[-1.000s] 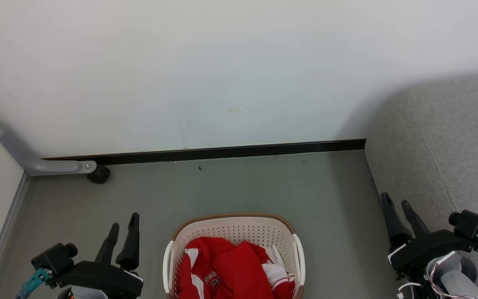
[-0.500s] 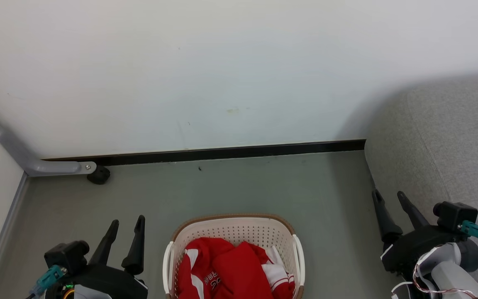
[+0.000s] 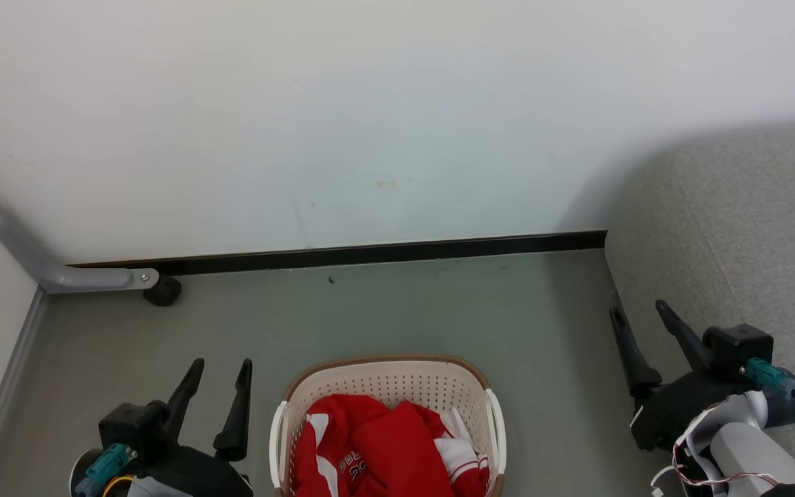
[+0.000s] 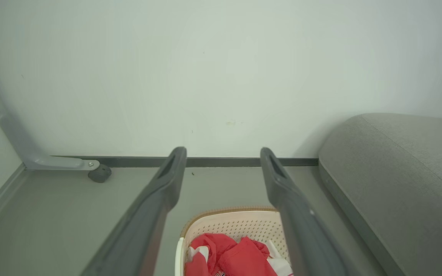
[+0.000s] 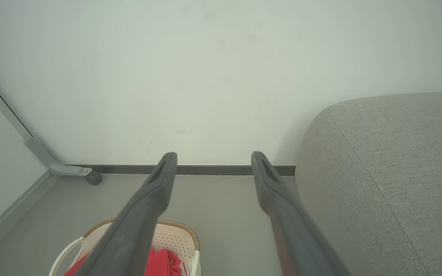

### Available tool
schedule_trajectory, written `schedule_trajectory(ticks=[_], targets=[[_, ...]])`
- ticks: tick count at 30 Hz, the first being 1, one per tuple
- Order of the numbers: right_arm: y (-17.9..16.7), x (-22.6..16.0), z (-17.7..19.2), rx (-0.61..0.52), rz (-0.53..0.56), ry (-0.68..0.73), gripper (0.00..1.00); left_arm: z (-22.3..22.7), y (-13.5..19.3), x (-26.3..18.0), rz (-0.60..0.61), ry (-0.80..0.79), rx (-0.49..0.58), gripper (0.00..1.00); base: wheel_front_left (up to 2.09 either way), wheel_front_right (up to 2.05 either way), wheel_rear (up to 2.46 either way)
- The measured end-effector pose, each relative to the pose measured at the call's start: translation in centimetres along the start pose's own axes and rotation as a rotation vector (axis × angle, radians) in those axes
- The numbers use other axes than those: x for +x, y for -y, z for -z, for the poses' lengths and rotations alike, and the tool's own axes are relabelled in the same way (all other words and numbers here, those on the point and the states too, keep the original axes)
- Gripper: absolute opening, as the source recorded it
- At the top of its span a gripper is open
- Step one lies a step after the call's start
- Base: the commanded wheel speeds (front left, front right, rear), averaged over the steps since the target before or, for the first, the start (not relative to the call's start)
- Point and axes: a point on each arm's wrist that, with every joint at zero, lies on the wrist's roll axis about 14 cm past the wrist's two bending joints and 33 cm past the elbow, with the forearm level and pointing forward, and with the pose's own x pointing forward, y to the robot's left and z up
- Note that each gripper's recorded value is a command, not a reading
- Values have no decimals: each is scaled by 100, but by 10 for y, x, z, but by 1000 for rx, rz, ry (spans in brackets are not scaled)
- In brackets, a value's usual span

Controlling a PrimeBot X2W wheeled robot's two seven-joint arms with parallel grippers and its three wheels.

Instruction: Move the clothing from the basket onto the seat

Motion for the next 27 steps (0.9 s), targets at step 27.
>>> schedule_trajectory(ticks=[27], targets=[[15, 13, -7, -8, 60, 36, 100, 8, -15, 9, -64, -4, 14, 100, 0, 0, 0]])
